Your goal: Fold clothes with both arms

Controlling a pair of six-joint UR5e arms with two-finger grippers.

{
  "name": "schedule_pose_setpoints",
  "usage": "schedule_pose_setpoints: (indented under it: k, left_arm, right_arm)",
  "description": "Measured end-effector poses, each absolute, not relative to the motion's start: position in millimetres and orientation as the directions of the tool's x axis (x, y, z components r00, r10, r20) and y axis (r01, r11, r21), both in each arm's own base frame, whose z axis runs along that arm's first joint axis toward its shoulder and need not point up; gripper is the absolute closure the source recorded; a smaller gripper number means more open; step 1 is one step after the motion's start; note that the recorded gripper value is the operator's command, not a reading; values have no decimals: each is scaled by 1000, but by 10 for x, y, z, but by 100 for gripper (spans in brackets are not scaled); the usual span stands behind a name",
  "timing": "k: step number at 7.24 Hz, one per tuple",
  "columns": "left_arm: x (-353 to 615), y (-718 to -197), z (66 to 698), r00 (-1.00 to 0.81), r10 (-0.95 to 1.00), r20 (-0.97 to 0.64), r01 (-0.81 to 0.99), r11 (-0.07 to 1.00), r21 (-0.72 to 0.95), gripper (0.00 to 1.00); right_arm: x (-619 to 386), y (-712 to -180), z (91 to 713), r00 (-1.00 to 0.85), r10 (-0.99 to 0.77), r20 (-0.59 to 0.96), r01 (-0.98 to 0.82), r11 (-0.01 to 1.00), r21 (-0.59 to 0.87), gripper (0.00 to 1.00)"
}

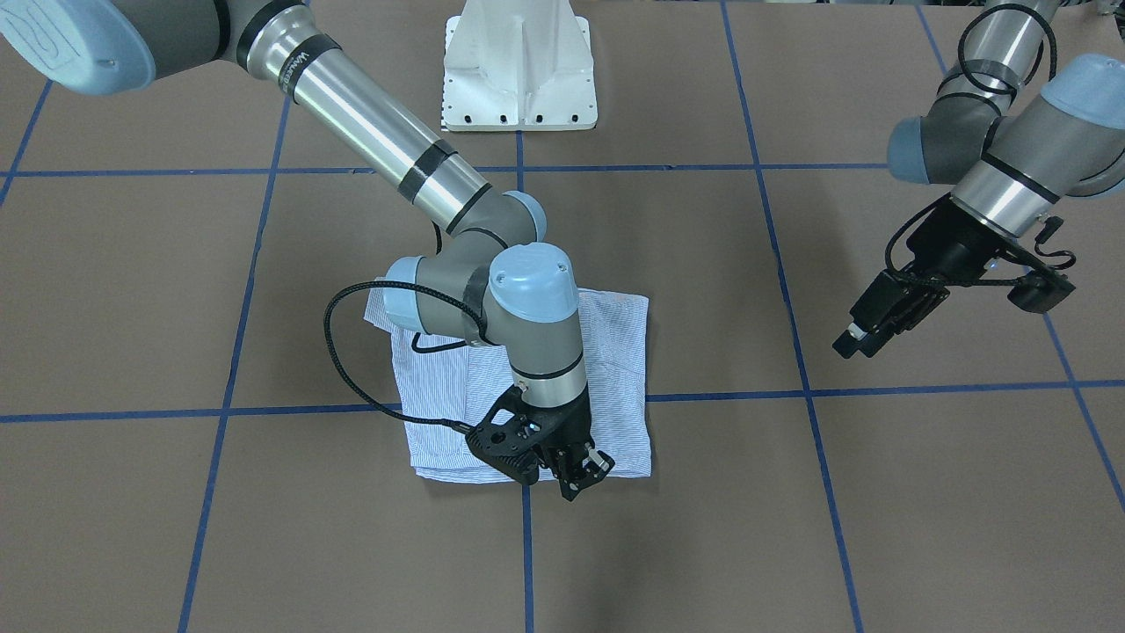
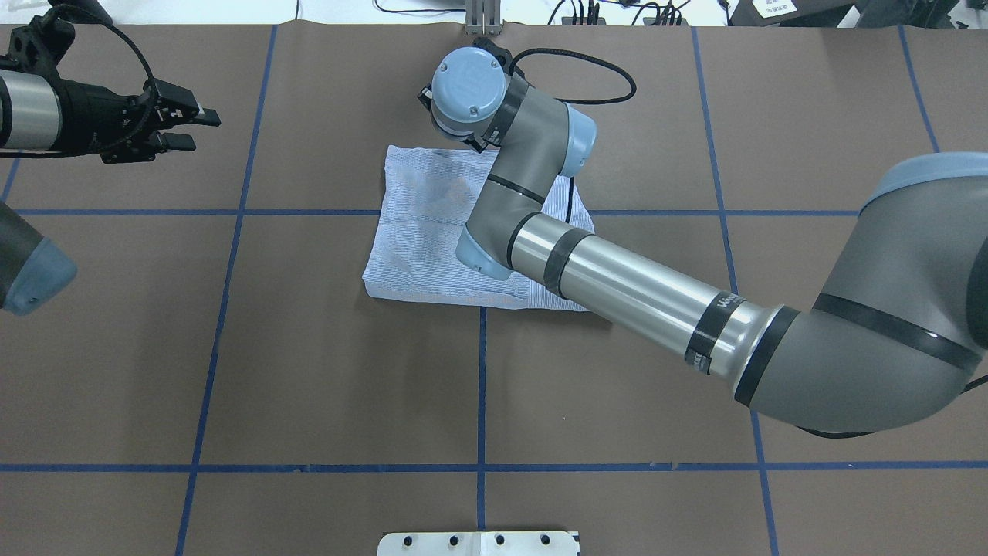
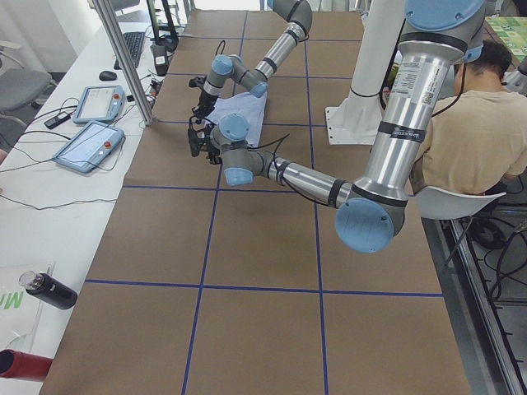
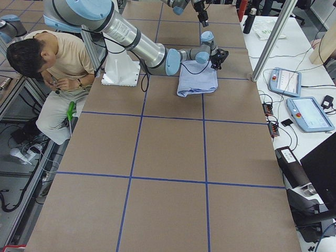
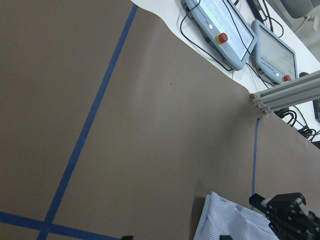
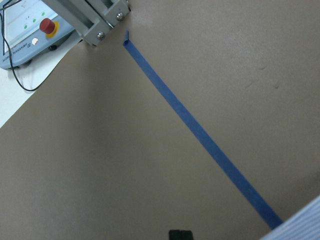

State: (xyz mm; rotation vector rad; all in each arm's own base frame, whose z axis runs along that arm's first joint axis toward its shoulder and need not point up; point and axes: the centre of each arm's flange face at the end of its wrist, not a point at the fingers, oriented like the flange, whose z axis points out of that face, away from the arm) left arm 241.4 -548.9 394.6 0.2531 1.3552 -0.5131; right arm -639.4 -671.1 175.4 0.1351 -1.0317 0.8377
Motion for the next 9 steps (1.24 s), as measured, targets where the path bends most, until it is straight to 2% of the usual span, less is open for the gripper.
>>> schedule_pose_setpoints:
  k: [2,4,7,9]
  left_arm:
    - [2271,-5414,4159,209,-118,-971,480,877,-4,32]
    - [1997,-5289,4523,336,21,-942,435,883,175,31]
    - [1346,-5110,5074,487,224,-844,302,864,403,27]
    - [805,-4926,5465,562,327,-760,213,830,515,22]
  right_arm:
    - [-5744,-6872,2012,284,542,791,-632,726,-270,100]
    - [-4743,-6792,2336,371,513,774,-557,790,-256,100]
    - [-2920,-6595,3285,425,407,809,-419,880,-223,100]
    - [-1798,-6231,3919,429,338,838,-352,917,-189,100]
